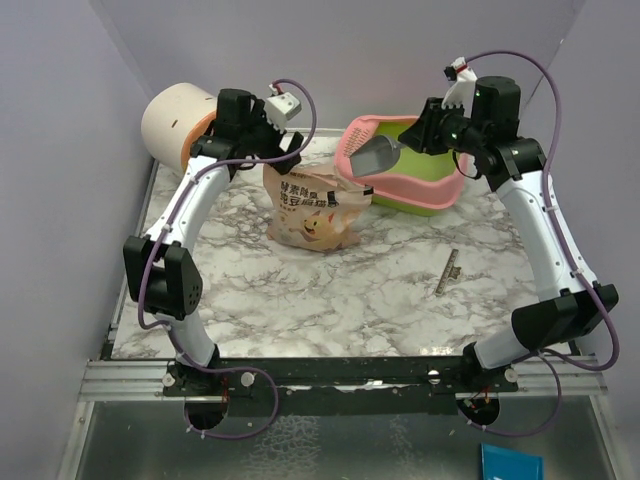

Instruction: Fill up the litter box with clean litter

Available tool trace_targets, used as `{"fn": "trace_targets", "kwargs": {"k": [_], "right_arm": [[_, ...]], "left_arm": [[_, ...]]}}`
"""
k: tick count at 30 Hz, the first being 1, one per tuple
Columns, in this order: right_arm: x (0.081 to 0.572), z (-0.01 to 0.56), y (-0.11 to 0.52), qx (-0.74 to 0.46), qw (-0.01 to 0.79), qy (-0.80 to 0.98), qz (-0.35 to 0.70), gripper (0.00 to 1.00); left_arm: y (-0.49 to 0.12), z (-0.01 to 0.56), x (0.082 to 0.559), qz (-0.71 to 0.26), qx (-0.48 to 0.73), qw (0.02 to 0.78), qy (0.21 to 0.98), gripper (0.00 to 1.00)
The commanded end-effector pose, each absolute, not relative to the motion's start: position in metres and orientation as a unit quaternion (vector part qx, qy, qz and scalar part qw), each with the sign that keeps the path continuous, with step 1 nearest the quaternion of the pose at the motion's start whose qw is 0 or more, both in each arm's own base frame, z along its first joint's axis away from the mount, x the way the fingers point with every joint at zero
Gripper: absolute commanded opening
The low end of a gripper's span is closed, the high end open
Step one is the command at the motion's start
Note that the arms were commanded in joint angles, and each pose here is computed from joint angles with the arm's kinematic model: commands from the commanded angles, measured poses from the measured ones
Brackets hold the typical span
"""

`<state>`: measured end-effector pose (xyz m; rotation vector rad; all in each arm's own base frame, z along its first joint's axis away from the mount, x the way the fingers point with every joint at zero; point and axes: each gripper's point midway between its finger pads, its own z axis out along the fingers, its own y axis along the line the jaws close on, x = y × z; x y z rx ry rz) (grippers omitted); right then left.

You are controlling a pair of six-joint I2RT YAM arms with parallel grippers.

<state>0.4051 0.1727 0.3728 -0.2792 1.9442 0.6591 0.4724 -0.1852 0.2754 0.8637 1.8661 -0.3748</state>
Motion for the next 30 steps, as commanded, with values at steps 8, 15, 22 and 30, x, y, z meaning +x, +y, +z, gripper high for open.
{"fn": "trace_targets", "kwargs": {"k": [8, 15, 22, 30], "right_arm": [[0.393, 0.384, 0.166, -0.119, 0.519, 0.802, 0.270, 0.01], [0.379, 0.387, 0.171, -0.131, 0.512, 0.797, 0.291, 0.01], [0.374, 0.384, 0.173, -0.140, 0.504, 0.799, 0.297, 0.01], [0.370, 0.385, 0.176, -0.149, 0.498, 0.798, 0.306, 0.01]], "left_arm": [[-0.163, 0.313, 0.447, -0.244, 0.396, 0.548, 0.695, 0.95], [-0.142, 0.334, 0.429, -0.249, 0.398, 0.587, 0.659, 0.96], [-0.142, 0.339, 0.419, -0.236, 0.421, 0.612, 0.626, 0.96], [-0.143, 0.336, 0.439, -0.212, 0.445, 0.613, 0.617, 0.96]]}}
